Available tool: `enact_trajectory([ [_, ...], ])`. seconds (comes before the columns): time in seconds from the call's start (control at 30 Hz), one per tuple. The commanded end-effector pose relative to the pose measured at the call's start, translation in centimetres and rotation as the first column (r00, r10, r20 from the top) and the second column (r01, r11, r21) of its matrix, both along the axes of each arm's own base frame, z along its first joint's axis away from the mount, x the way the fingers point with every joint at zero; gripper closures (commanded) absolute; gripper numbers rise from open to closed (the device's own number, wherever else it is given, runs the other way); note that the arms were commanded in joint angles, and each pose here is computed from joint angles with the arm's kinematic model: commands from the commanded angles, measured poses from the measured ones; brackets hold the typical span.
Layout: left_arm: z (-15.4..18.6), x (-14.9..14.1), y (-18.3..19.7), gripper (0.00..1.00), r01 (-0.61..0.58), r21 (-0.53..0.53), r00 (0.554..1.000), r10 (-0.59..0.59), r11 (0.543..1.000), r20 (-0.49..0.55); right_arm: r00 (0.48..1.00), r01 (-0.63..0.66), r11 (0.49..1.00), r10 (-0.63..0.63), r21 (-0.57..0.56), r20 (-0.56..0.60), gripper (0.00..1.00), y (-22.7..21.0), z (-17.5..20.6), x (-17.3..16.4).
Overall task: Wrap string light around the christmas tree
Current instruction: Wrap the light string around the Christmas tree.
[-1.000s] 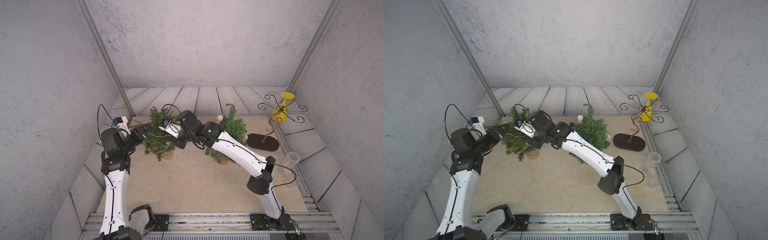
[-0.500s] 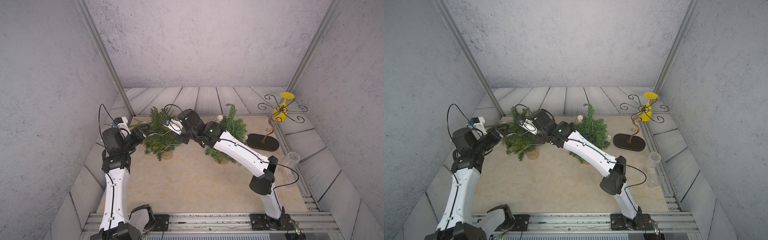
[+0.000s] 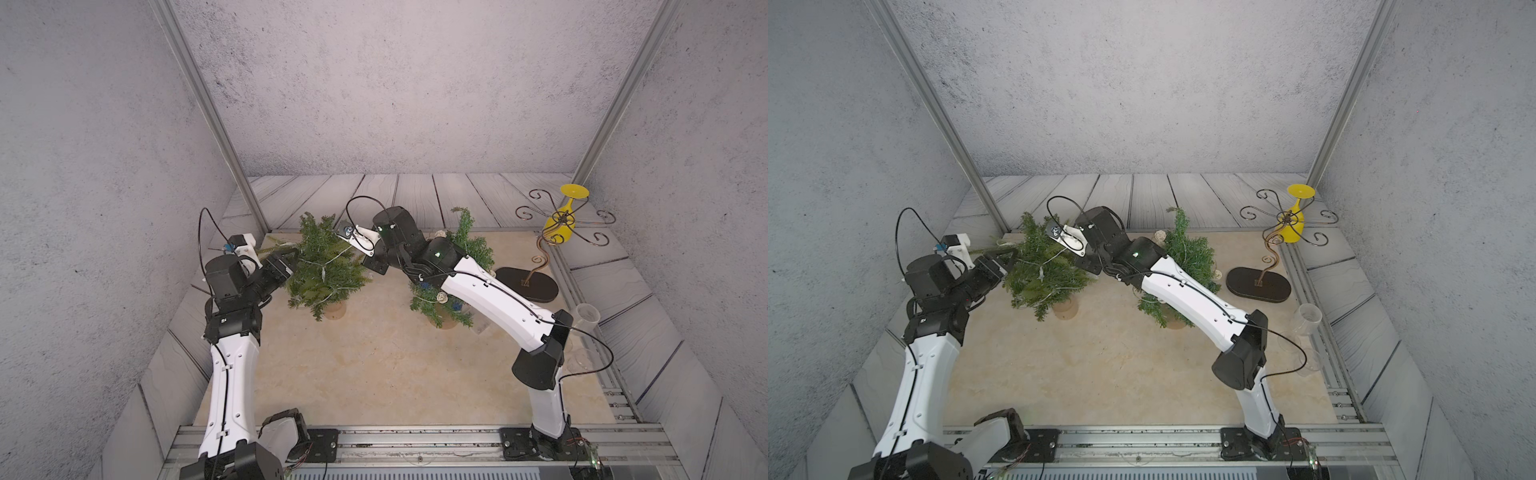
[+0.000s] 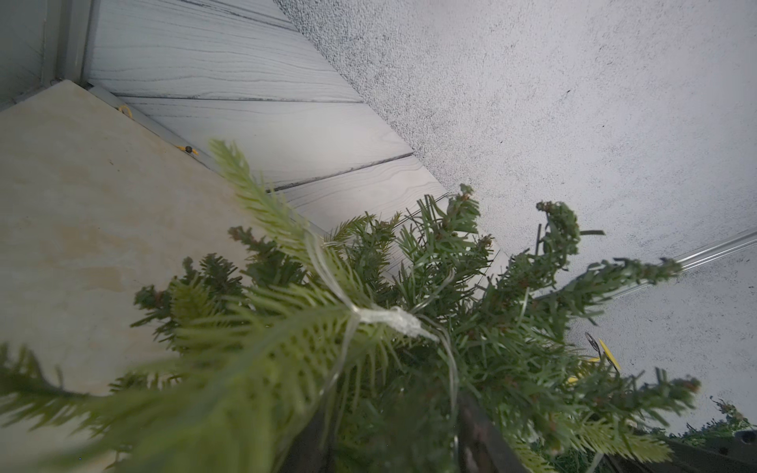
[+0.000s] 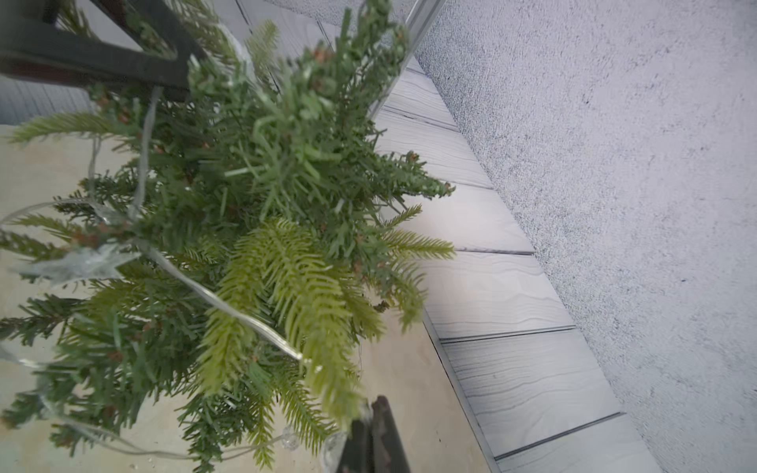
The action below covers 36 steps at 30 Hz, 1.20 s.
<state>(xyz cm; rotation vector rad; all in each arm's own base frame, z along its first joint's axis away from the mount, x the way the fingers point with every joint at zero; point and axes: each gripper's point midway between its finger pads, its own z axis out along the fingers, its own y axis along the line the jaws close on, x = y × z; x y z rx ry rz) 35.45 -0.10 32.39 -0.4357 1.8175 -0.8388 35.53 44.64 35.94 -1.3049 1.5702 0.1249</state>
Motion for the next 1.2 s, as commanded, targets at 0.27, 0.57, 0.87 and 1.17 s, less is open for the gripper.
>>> enact_trajectory([
  [0.27, -0.6, 0.6, 0.1, 0.54, -0.003, 0.014, 0.999, 0.003, 1.000, 0.033, 0.968, -0.239, 0.945, 0.249, 0.221, -0.017, 0.93, 0.3, 2.7, 1.6],
  [0.57, -1.4, 1.6, 0.0, 0.60, 0.022, 0.014, 0.999, -0.023, 1.000, 0.023, 0.912, -0.365, 0.883, 0.404, 0.296, -0.079, 0.91, 1.7, 1.2, 0.1],
  [0.87, -1.6, 1.7, 0.2, 0.73, 0.013, 0.054, 1.000, -0.014, 0.998, 0.018, 0.945, -0.313, 0.920, 0.327, 0.236, -0.023, 0.90, 1.9, -1.1, 2.8],
  [1.17, -0.7, 0.6, -0.7, 0.70, 0.035, 0.063, 0.998, -0.038, 0.997, 0.057, 0.917, -0.366, 0.887, 0.396, 0.280, -0.056, 0.89, 2.7, -2.6, 1.0],
])
